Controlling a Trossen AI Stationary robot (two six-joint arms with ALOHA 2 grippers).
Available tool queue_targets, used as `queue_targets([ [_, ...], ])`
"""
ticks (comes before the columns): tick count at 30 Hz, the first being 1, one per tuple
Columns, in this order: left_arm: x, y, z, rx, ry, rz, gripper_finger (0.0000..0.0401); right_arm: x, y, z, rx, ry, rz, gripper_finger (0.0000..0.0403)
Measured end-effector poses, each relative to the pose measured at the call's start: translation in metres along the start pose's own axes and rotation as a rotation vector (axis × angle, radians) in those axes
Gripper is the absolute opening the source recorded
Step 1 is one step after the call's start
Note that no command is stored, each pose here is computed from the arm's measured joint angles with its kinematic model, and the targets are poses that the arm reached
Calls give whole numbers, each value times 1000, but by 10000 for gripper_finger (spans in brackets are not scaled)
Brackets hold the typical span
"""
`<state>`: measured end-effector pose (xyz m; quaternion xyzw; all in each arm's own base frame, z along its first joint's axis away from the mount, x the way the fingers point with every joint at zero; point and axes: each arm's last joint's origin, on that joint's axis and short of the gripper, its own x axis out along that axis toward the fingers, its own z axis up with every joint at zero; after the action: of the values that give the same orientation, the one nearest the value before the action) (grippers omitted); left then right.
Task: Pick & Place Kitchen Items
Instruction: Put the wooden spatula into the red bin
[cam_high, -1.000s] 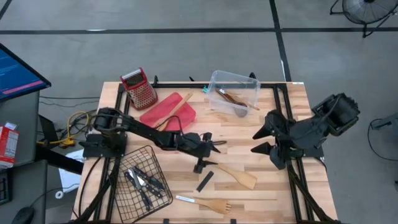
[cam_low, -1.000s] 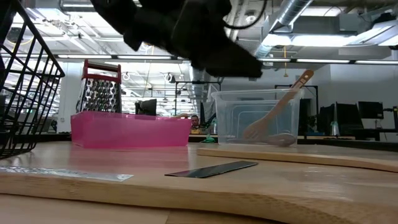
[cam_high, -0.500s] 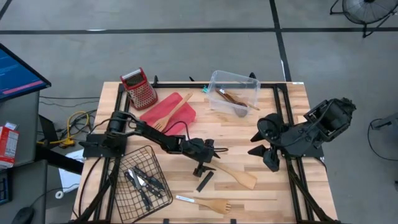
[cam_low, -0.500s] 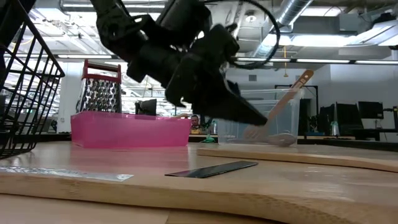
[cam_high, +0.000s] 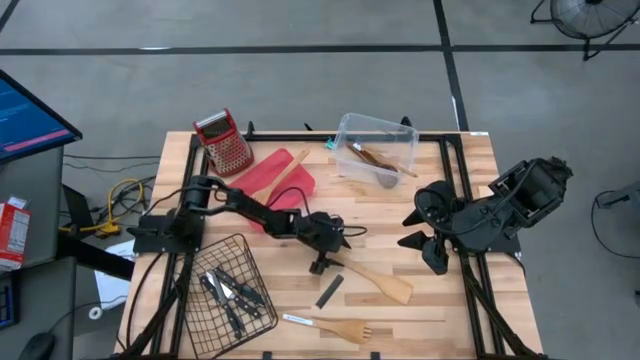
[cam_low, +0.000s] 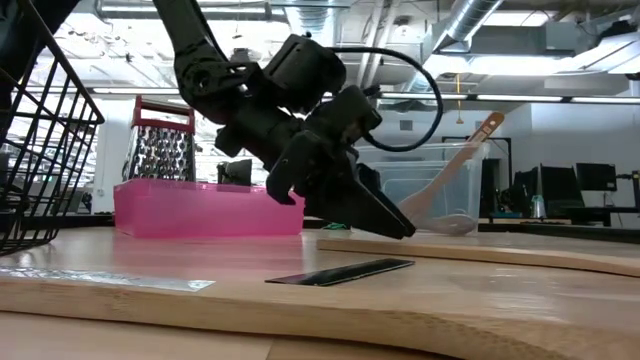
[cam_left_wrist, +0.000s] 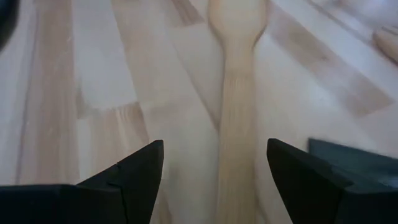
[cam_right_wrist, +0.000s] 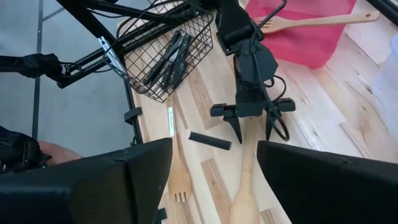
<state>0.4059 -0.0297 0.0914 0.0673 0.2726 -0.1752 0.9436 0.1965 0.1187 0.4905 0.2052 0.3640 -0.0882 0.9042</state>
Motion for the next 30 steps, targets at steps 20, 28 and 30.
queue_targets([
  [20,1,-18,-11,99,198,45,143,0,0,0,-8,-3,-3,249],
  [28,1,-18,-13,89,207,46,43,0,0,0,-1,-2,-2,249],
  [30,1,-18,-13,58,210,73,43,0,0,0,-1,-2,-2,249],
])
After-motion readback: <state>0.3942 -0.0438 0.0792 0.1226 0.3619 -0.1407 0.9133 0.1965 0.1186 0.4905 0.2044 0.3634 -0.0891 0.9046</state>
